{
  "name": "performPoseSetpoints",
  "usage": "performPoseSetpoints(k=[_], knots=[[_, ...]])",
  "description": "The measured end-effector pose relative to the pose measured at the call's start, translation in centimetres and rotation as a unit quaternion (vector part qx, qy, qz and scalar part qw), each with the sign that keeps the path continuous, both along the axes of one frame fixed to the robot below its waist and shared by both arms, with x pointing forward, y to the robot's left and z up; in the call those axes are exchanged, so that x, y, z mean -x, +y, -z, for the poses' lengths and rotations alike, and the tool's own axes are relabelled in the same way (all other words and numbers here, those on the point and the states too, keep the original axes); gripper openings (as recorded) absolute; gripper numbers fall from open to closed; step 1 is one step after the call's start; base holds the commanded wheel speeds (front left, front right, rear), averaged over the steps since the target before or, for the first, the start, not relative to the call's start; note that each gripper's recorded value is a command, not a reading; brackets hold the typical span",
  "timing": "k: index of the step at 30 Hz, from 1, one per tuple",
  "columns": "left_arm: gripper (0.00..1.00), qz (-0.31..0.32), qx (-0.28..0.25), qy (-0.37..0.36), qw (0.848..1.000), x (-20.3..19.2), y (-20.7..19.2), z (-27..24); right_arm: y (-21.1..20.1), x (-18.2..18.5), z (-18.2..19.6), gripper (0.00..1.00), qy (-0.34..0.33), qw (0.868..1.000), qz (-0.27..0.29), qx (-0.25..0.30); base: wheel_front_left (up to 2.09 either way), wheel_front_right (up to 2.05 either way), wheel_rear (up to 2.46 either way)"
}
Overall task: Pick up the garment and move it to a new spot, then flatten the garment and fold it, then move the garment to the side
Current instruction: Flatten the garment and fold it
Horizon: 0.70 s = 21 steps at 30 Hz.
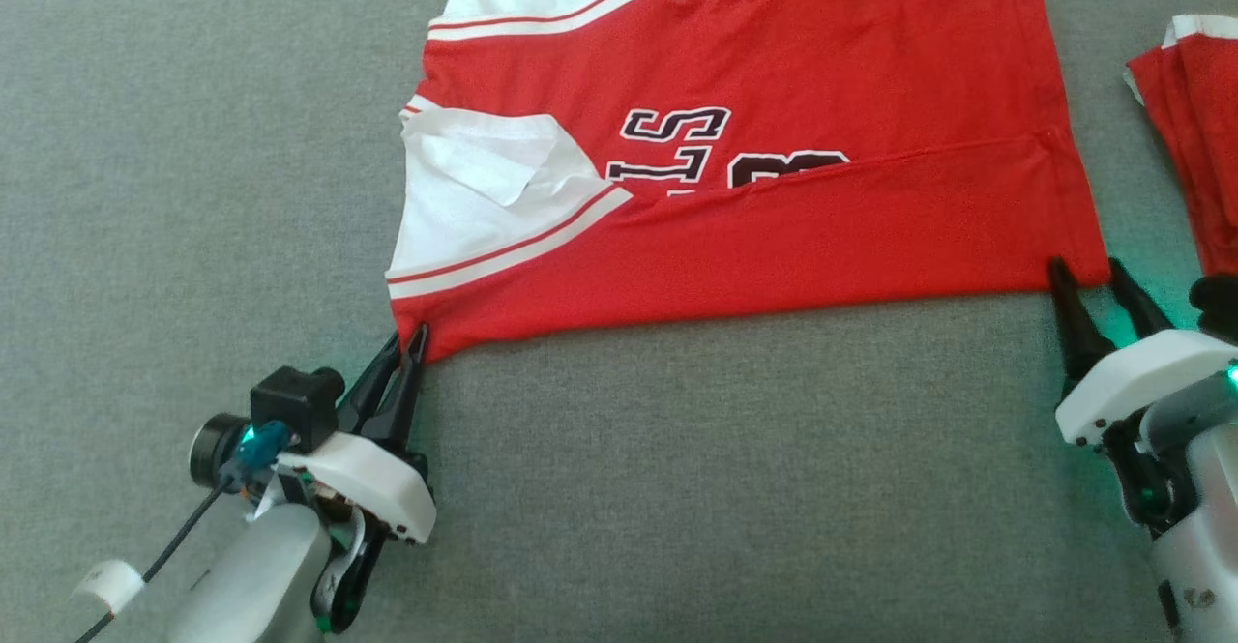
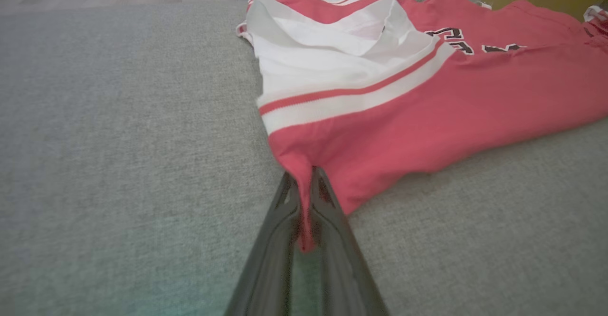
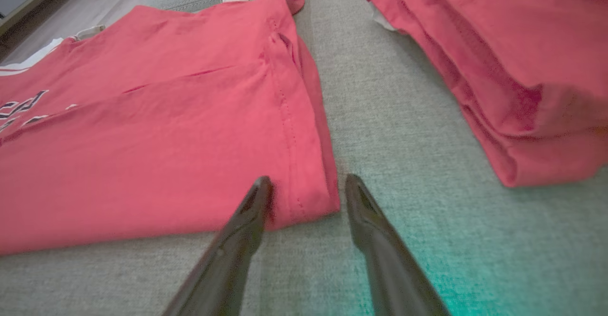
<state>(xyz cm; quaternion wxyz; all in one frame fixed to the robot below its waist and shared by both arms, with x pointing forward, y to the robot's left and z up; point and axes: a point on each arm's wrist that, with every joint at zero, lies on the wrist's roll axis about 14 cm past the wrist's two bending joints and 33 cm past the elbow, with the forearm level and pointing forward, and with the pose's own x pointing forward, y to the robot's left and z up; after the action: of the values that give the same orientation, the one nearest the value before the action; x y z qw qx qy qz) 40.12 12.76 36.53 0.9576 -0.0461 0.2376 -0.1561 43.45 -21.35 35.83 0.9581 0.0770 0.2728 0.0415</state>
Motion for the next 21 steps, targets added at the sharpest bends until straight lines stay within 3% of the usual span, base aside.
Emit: performPoseSetpoints(k=[1, 2, 12, 21], knots=[[0.00, 0.000, -0.001, -0.001, 1.000, 0.0, 0.1, -0.1, 0.0, 0.0, 0.1, 0.05, 0.006, 1.000, -0.002, 0.002, 0.00, 0.00, 0.00], [0.00, -0.001, -0.001, -0.003, 1.000, 0.0, 0.1, -0.2, 0.1, 0.1, 0.1, 0.00, 0.011, 1.000, -0.003, 0.002, 0.00, 0.00, 0.00], [0.00, 0.002, -0.003, -0.022, 1.000, 0.5, 0.2, -1.6, 0.1, 0.3, -1.5, 0.00, 0.006, 1.000, -0.010, 0.003, 0.00, 0.00, 0.00], [0.00, -0.003, -0.003, -0.008, 1.000, 5.3, -0.1, -1.7, -1.7, 5.7, -1.3, 0.00, 0.032, 0.999, -0.003, 0.015, 0.00, 0.00, 0.00]])
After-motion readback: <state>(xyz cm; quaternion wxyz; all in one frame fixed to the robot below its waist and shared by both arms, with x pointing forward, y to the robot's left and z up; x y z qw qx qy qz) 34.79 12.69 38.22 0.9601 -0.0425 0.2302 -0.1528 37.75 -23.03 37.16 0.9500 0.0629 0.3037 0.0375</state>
